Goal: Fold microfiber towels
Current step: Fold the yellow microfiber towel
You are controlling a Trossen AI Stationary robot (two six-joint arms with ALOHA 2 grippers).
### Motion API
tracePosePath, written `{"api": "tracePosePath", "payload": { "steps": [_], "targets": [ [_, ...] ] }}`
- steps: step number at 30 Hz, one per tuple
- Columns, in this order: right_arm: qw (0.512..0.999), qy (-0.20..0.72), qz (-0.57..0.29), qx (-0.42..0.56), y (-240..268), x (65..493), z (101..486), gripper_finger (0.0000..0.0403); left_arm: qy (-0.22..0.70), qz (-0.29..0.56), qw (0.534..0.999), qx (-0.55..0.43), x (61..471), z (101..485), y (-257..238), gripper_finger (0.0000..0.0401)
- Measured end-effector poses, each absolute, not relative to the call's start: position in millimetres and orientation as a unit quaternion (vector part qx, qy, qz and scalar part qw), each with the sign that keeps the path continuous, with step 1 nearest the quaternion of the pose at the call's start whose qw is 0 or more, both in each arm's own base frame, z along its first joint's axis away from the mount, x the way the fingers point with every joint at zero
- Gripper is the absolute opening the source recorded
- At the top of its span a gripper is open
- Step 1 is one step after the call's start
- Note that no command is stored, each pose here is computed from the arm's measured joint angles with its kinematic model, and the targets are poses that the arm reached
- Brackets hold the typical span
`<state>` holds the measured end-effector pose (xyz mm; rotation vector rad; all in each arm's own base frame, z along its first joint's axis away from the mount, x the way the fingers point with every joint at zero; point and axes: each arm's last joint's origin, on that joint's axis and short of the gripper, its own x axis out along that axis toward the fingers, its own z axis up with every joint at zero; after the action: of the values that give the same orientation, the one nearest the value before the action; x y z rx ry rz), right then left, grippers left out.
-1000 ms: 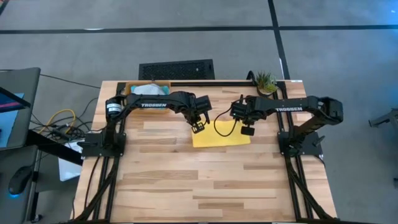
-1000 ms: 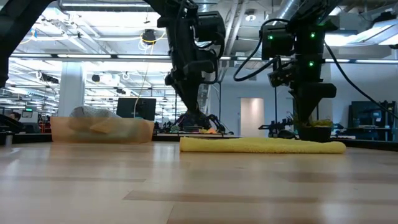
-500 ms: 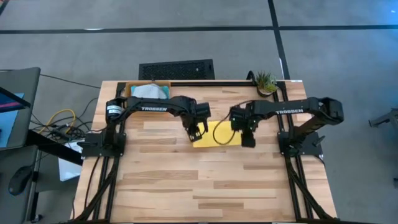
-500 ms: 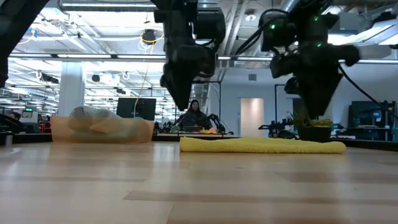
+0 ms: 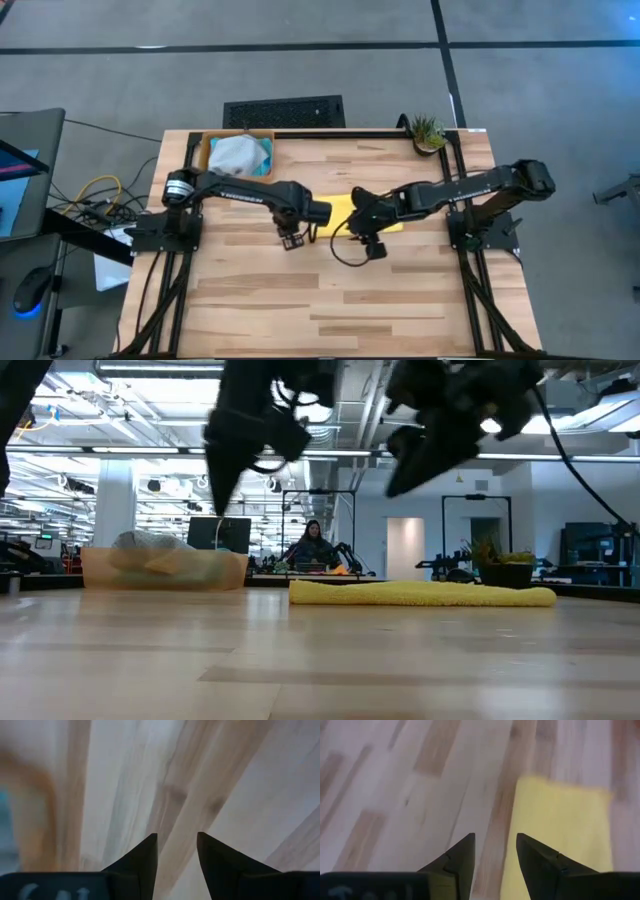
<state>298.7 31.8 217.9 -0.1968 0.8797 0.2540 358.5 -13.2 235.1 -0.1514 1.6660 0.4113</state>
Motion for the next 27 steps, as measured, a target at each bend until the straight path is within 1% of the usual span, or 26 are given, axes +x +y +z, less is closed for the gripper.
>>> {"api": "tracePosePath", "payload": {
  "steps": [3, 5, 6, 9, 13, 16, 18, 23, 27],
  "targets": [
    [0.893, 0.414, 0.131, -0.117, 32.6, 307.8, 208.7, 0.0168, 0.745, 0.208, 0.63, -0.064, 345.3, 246.4, -22.7, 0.013],
    [0.9, 0.394, 0.134, -0.127, 33.7, 320.3, 200.4, 0.0168, 0.745, 0.22, 0.626, -0.068, 336.4, 257.0, -28.4, 0.013],
    [0.897, 0.401, 0.135, -0.13, 33.8, 322.9, 193.6, 0.0168, 0.742, 0.226, 0.627, -0.072, 333.2, 261.2, -30.8, 0.013],
    [0.892, 0.41, 0.127, -0.143, 33.9, 333.7, 171.0, 0.0168, 0.723, 0.239, 0.642, -0.092, 323.6, 277.0, -35.6, 0.013],
    [0.891, 0.416, 0.105, -0.149, 29.1, 346.3, 152.8, 0.0168, 0.701, 0.253, 0.655, -0.125, 314.2, 292.3, -37.9, 0.013],
    [0.886, 0.426, 0.083, -0.16, 27.6, 356.5, 143.9, 0.0168, 0.687, 0.258, 0.664, -0.141, 307.0, 302.6, -38.9, 0.013],
    [0.89, 0.415, 0.069, -0.174, 25.6, 368.1, 141.7, 0.0168, 0.679, 0.261, 0.67, -0.144, 303.5, 307.5, -39.5, 0.013],
    [0.875, 0.432, 0.082, -0.204, 25.7, 380.9, 125.0, 0.0168, 0.669, 0.264, 0.679, -0.151, 298.2, 314.6, -38.8, 0.013],
    [0.88, 0.416, 0.083, -0.215, 25.1, 389.6, 121.5, 0.0168, 0.66, 0.266, 0.687, -0.15, 295.9, 318.0, -38.1, 0.013]
  ]
}}
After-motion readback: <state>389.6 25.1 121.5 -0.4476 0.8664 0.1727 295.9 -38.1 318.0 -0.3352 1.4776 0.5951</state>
